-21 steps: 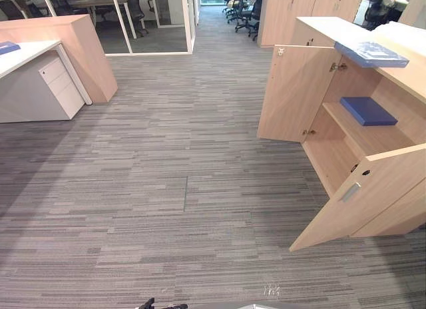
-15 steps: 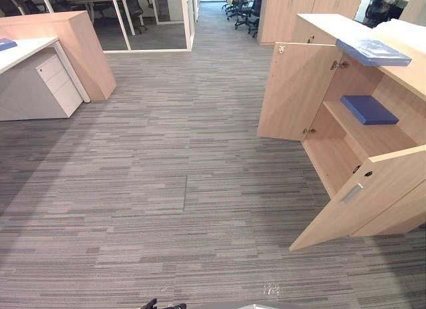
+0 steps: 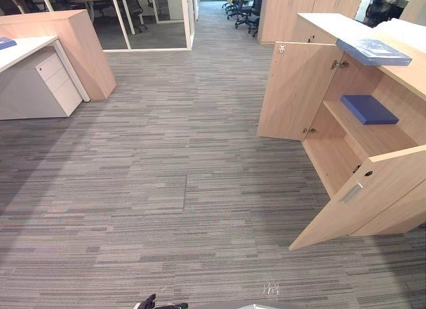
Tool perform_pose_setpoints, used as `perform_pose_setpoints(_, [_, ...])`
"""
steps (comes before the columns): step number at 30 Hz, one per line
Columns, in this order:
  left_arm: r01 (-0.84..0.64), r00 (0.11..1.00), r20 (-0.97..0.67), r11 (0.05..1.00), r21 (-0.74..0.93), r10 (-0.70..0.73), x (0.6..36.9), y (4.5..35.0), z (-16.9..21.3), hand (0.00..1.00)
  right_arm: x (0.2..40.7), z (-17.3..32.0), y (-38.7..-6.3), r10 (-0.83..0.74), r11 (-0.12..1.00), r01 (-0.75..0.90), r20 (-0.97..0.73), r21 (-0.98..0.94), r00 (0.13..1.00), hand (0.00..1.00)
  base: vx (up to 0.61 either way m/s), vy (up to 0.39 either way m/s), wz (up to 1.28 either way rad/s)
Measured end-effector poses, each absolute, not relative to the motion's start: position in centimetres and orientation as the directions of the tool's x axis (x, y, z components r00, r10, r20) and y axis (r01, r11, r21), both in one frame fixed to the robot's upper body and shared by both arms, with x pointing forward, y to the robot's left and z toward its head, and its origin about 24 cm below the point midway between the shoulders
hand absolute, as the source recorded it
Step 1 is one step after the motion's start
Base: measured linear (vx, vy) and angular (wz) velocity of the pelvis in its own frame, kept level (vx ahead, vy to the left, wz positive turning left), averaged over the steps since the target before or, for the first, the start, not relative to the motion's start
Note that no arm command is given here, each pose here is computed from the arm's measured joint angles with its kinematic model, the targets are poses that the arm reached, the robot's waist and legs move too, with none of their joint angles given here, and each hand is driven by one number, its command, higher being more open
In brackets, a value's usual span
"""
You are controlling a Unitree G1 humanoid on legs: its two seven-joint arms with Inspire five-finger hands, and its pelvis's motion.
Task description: Walk over to the cabinet, pick up the folder, carry it to the office cabinet, place the folder inside the office cabinet, then close the office cabinet door
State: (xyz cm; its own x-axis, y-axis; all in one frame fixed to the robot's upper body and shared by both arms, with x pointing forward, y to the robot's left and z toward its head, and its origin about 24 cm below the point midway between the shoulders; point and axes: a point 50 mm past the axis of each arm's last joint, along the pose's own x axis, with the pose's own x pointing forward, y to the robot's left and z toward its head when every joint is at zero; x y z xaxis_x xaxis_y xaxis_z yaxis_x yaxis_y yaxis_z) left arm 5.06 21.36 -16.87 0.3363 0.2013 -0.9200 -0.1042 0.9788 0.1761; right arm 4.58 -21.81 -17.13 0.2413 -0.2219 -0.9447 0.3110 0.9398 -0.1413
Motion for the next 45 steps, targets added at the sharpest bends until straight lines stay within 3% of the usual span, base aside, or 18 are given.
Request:
perform_pose_setpoints(17, [-0.093,0.366,-0.908,0.978,0.184,0.206,6.2,21.5,-16.7,1.0,4.9,-17.1,-21.7,-0.21,0.929,0.351,-0.948,-0.117,0.24,1.0,0.0,-0.002,0.0])
perform_pose_setpoints(22, [-0.27,0.448,-0.863,0.956,0.116,0.232,8.3,21.3,-16.0,1.0,5.8,-16.8,-22.3,-0.236,0.903,0.416,-0.932,-0.106,0.274,1.0,-0.07,-0.008,-0.08])
perform_pose_setpoints(31, [-0.354,0.471,-0.842,0.931,0.091,0.262,9.4,21.5,-15.7,1.0,6.3,-16.7,-23.0,-0.262,0.9,0.414,-0.929,-0.137,0.262,1.0,0.25,0.253,-0.17])
perform_pose_setpoints(34, [-0.339,0.455,-0.848,0.933,0.118,0.272,9.1,22.1,-15.7,1.0,5.8,-17.1,-22.3,-0.232,0.874,0.475,-0.949,-0.106,0.214,1.0,0.52,0.492,-0.33])
perform_pose_setpoints(38, [-0.194,0.444,-0.863,0.966,0.171,0.242,8.9,22.3,-15.8,1.0,5.6,-17.2,-21.8,-0.216,0.863,0.497,-0.953,-0.086,0.21,1.0,0.51,0.402,-0.46])
perform_pose_setpoints(42, [-0.088,0.47,-0.865,0.985,0.15,0.174,9.8,20.8,-15.9,1.0,9.4,-16.2,-23.0,-0.271,0.882,0.459,-0.91,-0.105,0.313,1.0,0.39,0.291,-0.56])
perform_pose_setpoints(45, [-0.045,0.475,-0.867,0.987,0.151,0.154,10.1,20.4,-15.9,1.0,11.2,-16.0,-21.8,-0.238,0.913,0.401,-0.899,-0.078,0.367,1.0,0.29,0.077,-0.48])
